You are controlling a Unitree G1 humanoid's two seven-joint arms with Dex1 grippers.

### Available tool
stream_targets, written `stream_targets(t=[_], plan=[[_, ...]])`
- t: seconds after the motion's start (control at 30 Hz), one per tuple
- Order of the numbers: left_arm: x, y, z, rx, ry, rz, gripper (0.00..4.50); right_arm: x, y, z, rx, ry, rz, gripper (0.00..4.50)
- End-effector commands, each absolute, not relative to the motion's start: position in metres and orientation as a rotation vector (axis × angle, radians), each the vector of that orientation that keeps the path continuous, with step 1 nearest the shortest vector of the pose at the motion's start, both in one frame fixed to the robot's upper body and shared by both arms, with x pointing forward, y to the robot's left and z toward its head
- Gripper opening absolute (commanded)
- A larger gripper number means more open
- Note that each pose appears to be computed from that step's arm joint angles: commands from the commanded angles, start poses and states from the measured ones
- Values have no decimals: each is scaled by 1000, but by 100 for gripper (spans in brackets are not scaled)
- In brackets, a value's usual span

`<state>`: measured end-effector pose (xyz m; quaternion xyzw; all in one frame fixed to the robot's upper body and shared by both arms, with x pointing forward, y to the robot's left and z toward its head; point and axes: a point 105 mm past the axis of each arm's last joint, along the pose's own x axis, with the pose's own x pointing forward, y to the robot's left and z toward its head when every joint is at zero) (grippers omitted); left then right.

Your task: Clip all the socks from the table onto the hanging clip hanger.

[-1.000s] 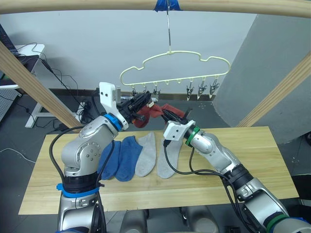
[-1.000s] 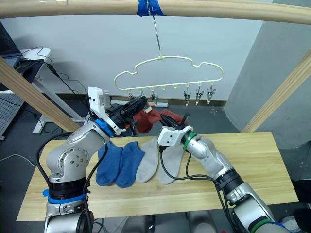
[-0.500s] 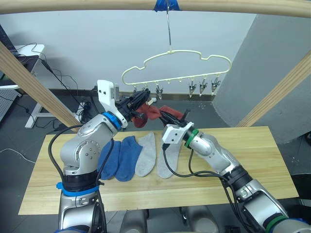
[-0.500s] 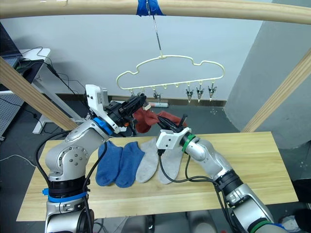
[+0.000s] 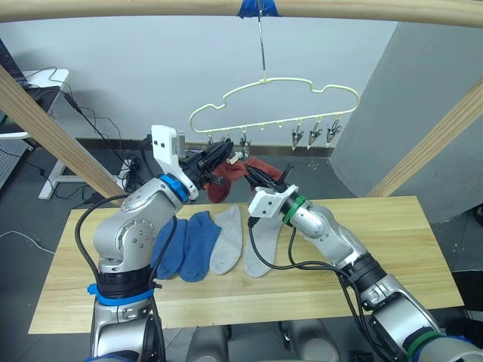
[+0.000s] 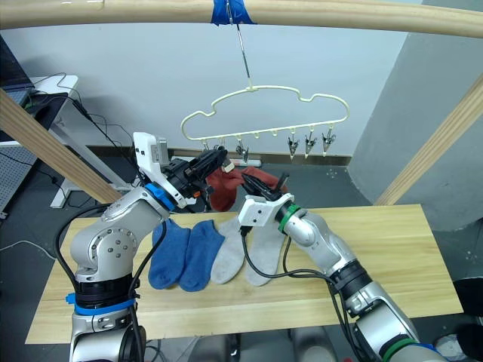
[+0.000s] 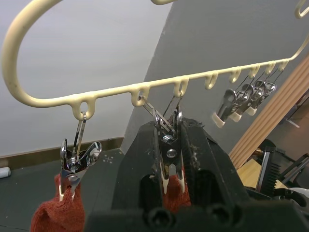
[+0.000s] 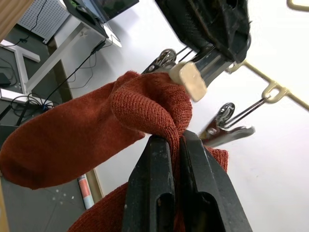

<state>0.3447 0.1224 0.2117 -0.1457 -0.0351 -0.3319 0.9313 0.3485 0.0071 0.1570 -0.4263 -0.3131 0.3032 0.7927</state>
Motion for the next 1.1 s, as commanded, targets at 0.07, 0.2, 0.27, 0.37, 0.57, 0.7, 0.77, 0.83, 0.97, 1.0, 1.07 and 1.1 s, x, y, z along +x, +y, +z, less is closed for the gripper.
stream_targets(t=[0.07, 0.2, 0.27, 0.37, 0.57, 0.7, 0.77, 0.83, 0.97, 1.0, 1.07, 1.1], plan=[[336, 119, 222, -298, -111, -712, 27, 349, 8, 172, -882, -714, 616, 0], [337, 120, 220, -317, -100, -698, 62, 349, 11, 173, -876, -714, 619, 0], [337, 122, 219, -312, -98, -688, 114, 350, 12, 173, -873, -714, 622, 0], [335, 120, 218, -328, -82, -707, 205, 350, 14, 172, -864, -704, 636, 0], [333, 125, 214, -325, -66, -703, 289, 348, 18, 157, -846, -618, 719, 0], [332, 126, 210, -299, -59, -697, 289, 346, 19, 154, -814, -594, 752, 0], [331, 126, 209, -286, -60, -696, 294, 345, 19, 155, -778, -581, 762, 59], [330, 127, 208, -276, -60, -693, 294, 344, 19, 155, -769, -577, 767, 121], [327, 129, 205, -261, -57, -688, 294, 343, 19, 155, -779, -581, 767, 262], [327, 129, 205, -258, -56, -688, 294, 343, 18, 155, -782, -581, 768, 297], [326, 130, 204, -254, -54, -685, 294, 341, 18, 153, -782, -574, 776, 329], [326, 130, 203, -249, -53, -685, 294, 340, 17, 152, -778, -566, 780, 329]])
